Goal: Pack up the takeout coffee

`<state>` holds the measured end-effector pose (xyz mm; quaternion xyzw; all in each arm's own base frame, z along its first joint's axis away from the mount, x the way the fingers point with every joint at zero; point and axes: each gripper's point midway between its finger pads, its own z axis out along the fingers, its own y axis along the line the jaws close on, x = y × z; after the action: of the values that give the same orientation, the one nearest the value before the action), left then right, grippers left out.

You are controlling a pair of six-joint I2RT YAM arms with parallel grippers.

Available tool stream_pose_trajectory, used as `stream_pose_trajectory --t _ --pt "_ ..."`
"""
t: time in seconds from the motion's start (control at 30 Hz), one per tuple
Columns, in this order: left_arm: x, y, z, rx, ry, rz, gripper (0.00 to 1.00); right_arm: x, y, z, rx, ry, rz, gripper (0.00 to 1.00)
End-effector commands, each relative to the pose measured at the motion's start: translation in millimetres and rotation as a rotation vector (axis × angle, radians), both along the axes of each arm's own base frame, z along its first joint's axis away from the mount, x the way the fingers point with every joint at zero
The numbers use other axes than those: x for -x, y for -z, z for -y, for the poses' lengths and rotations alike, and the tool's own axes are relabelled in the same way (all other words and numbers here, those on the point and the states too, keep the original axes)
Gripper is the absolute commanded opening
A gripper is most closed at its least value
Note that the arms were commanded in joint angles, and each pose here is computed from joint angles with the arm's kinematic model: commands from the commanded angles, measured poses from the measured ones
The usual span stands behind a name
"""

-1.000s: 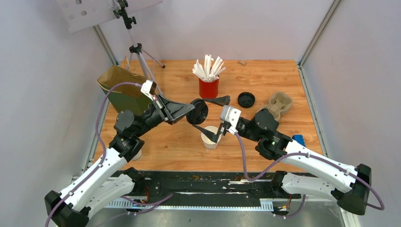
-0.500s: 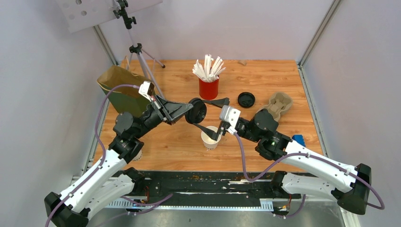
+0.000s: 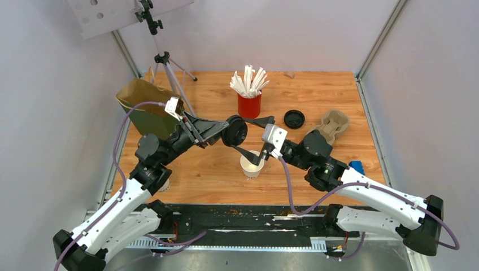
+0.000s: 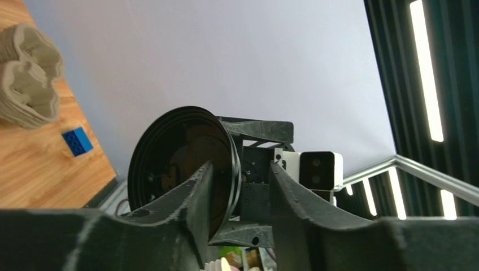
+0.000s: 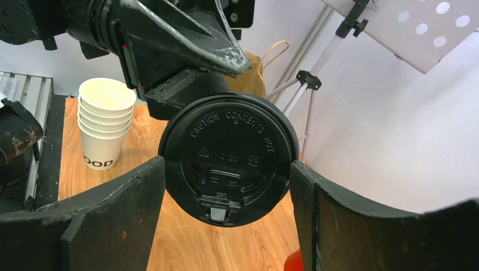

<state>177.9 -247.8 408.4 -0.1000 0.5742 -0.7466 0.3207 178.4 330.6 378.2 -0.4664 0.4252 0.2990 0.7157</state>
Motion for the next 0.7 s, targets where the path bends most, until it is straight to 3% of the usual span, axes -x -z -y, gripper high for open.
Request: stream_pose_trajectory --t 0.0,0.1,0.2,0.4,0.53,0.67 --pt "1.3 -5.2 -5.3 -0.010 -0.030 0.035 0.56 -4.5 -9.6 5.0 -0.022 0.041 -0.059 0.70" --pt "0.9 2.3 -5.1 -0.088 -0.054 0.069 0.71 -7.5 5.1 11.6 0.005 0.078 -0.148 0.69" --pt "-2.9 13.5 -5.8 -0.224 -0.093 0.114 0.79 -6.7 20.9 19.9 0.032 0.111 -0.258 0.68" --pt "-23.7 68.5 -32.1 -0.763 -0.206 0.143 0.97 -11.4 58.4 38.6 0.113 0.237 -0.490 0.67" --pt "-39.6 92.5 -70.4 -1.067 -0.317 0.159 1.00 -18.7 86.5 45.8 0.222 0.345 -0.612 0.66" --pt "-40.8 80.1 -99.7 -1.167 -0.431 0.249 1.00 -27.8 106.5 51.5 0.298 0.461 -0.709 0.66"
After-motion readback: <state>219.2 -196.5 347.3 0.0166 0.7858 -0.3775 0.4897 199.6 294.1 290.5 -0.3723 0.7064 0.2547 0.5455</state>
